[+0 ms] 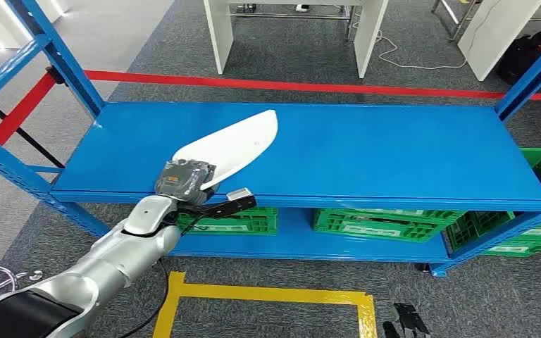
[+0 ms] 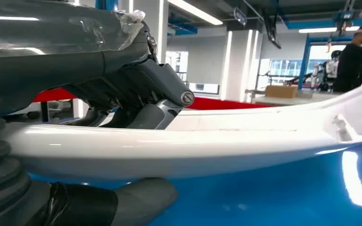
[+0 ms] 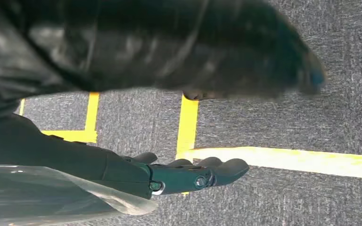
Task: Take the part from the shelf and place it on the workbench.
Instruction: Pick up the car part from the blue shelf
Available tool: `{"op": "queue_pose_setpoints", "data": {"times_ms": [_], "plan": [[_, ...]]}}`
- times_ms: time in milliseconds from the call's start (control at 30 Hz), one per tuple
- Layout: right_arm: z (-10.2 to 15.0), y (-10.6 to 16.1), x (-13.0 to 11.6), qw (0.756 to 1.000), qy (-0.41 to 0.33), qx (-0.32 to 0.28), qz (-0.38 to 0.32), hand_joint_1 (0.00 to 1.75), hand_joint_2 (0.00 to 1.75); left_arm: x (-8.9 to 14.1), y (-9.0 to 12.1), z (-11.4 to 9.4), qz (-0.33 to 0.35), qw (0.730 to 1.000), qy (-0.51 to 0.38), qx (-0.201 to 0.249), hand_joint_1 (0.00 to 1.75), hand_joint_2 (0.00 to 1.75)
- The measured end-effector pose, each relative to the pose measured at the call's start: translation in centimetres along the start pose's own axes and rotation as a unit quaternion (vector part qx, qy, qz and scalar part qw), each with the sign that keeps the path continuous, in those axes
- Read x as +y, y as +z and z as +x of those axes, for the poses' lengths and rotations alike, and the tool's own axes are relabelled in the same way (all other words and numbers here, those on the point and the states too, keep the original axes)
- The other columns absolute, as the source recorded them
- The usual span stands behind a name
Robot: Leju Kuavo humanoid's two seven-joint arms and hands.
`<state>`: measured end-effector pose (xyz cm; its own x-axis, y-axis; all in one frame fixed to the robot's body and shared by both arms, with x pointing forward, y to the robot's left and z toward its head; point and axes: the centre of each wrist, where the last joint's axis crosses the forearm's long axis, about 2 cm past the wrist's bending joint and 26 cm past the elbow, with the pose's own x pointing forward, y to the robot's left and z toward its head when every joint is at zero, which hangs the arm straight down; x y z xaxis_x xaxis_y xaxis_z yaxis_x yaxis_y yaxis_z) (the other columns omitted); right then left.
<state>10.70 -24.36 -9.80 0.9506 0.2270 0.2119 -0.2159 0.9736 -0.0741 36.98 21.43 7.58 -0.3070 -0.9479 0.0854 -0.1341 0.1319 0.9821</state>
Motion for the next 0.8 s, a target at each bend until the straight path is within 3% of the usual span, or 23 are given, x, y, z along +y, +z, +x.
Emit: {"op": "queue_pose_setpoints", "data": {"times_ms": [633, 800], "plan": [[0.1, 0.0, 0.0, 1.000, 0.000, -0.001, 0.000, 0.00, 0.00, 2.1, -1.6, -0.4, 0.054, 0.999, 0.003, -0.004, 1.75, 1.75], [0.0, 0.0, 0.0, 1.000, -0.004, -0.001, 0.000, 0.00, 0.00, 3.1, -2.1, -0.1, 0.083, 0.996, -0.024, -0.037, 1.75, 1.75]]}}
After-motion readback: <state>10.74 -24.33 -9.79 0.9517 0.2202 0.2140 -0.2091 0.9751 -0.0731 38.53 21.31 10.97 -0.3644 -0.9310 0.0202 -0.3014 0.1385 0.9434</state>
